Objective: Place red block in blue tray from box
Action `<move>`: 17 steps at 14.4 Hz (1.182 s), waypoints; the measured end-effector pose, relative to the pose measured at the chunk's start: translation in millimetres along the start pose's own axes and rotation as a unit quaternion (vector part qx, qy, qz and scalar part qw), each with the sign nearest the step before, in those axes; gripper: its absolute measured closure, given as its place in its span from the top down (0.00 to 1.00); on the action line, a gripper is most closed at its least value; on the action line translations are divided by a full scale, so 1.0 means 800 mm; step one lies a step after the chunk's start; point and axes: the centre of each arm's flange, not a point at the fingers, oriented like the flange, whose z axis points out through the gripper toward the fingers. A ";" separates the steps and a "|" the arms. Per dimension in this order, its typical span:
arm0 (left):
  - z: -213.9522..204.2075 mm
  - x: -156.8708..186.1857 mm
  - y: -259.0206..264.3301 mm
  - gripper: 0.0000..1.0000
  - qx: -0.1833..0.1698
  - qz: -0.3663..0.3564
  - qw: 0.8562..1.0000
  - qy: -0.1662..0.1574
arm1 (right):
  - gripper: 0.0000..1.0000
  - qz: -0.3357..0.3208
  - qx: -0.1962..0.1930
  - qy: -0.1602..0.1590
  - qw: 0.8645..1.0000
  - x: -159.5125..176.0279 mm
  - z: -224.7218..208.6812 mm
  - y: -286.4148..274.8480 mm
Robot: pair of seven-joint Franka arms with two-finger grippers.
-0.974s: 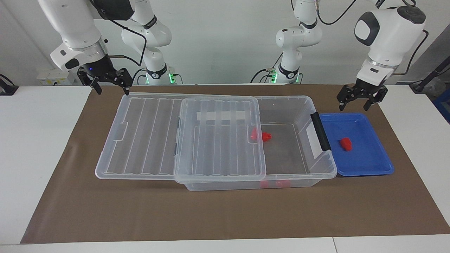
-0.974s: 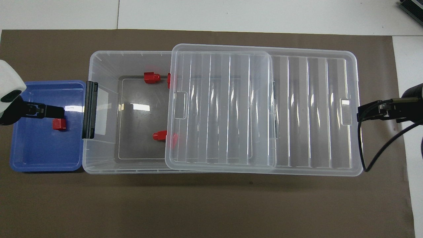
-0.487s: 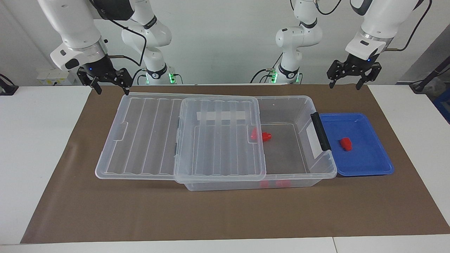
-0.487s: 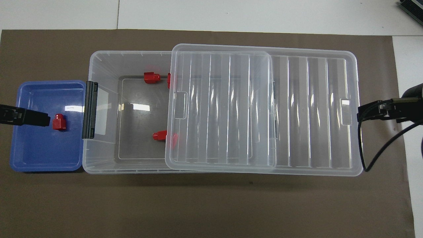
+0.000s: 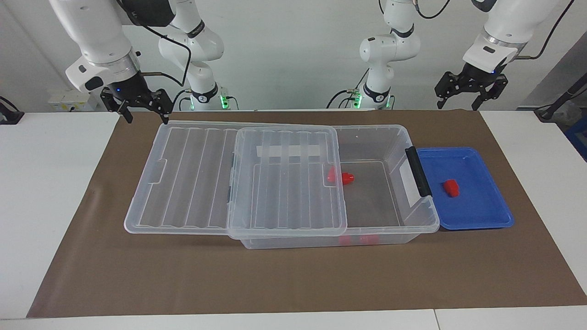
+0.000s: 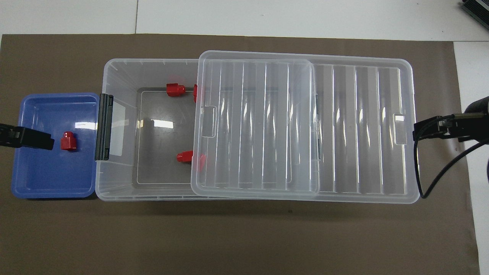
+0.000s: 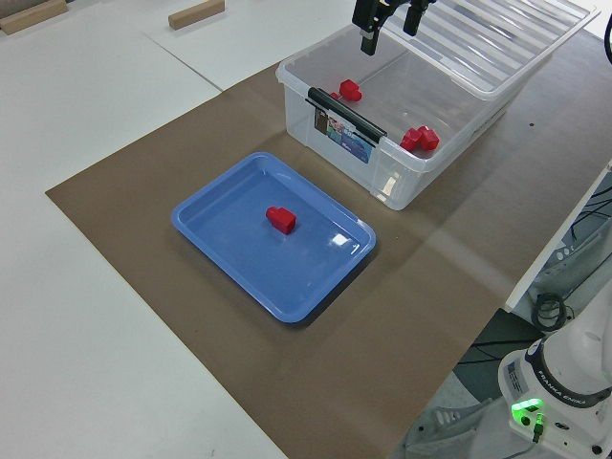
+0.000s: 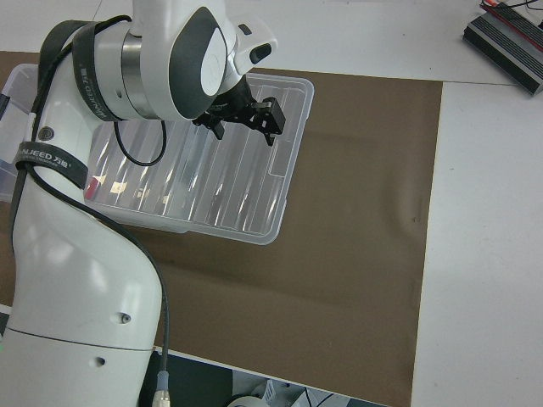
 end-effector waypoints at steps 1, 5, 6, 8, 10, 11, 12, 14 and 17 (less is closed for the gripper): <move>0.000 0.002 0.017 1.00 0.001 0.013 1.000 0.000 | 1.00 0.000 0.000 0.000 1.000 0.000 0.000 0.000; 0.000 0.004 0.047 1.00 0.003 0.033 0.999 0.000 | 1.00 0.000 0.000 0.000 1.000 0.000 0.000 0.000; 0.001 0.004 0.046 1.00 0.003 0.032 0.999 -0.001 | 1.00 0.000 0.000 0.000 1.000 0.000 0.000 0.000; 0.004 0.004 0.039 1.00 0.002 0.027 1.000 -0.004 | 1.00 0.000 0.000 0.004 1.000 0.001 -0.001 0.000; 0.006 0.003 0.034 1.00 0.001 0.023 1.000 -0.005 | 1.00 0.000 0.000 0.005 1.000 0.001 -0.001 0.000; 0.006 0.003 0.033 1.00 0.001 0.023 1.000 -0.005 | 1.00 0.000 0.000 0.005 1.000 0.001 -0.001 0.000; 0.006 0.003 0.032 1.00 0.001 0.022 1.000 -0.005 | 1.00 0.000 0.000 0.005 1.000 0.001 -0.001 0.000; 0.006 0.003 0.030 1.00 0.001 0.021 1.000 -0.005 | 1.00 0.000 0.000 0.005 1.000 0.001 -0.001 0.000; 0.006 0.003 0.028 1.00 0.001 0.019 1.000 -0.004 | 1.00 0.000 0.000 0.006 1.000 0.002 -0.001 0.000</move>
